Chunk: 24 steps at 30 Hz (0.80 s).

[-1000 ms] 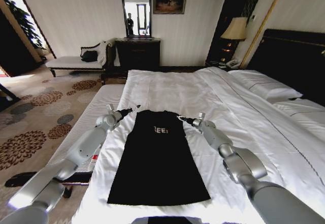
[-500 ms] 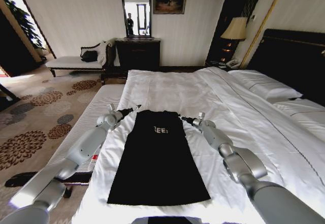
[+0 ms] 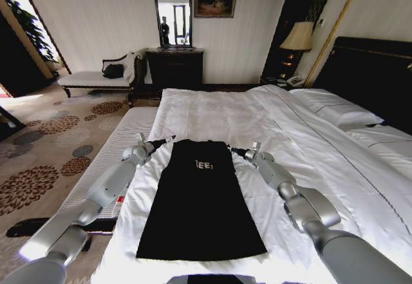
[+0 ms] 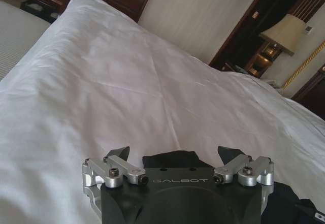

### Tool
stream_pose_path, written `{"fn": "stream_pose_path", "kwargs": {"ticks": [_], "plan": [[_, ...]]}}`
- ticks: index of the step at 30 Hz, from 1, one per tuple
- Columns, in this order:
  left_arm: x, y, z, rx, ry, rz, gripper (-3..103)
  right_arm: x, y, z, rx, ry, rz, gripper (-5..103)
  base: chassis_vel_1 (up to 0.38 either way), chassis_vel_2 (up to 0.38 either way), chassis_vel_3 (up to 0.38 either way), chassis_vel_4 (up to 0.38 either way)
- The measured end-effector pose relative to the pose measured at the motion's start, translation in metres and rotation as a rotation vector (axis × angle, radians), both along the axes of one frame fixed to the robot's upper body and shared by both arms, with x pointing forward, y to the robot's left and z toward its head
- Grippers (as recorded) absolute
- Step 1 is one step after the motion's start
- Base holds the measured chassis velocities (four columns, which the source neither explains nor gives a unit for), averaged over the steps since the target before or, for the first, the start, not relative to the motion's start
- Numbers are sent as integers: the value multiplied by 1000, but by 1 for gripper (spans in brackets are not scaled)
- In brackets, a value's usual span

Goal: Fold the clothes on the bed.

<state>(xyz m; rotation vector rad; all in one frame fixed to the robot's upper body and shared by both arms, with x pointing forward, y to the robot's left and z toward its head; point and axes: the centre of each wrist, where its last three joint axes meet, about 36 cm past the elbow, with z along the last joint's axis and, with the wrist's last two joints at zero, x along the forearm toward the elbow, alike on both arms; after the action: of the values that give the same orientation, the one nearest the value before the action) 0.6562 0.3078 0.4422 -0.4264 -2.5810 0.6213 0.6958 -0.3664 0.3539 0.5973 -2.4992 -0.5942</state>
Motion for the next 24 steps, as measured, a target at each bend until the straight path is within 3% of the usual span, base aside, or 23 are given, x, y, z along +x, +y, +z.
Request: {"fn": "stream_pose_path", "kwargs": {"ticks": [10,15,19,24], "plan": [[26,-13,-26,18,75,48,100,-2,-4,-1,-2,2,6,0,0,0,0,0],[40,-30,-38,16,107,71,100,-2,-3,-1,-3,0,10,0,0,0,0,0],[56,-64,-55,31,113,52,100,-3,-7,0,-10,0,12,0,0,0,0,0],[61,-77,-60,38,114,42,100,-2,-7,1,-9,-2,13,0,0,0,0,0]]}}
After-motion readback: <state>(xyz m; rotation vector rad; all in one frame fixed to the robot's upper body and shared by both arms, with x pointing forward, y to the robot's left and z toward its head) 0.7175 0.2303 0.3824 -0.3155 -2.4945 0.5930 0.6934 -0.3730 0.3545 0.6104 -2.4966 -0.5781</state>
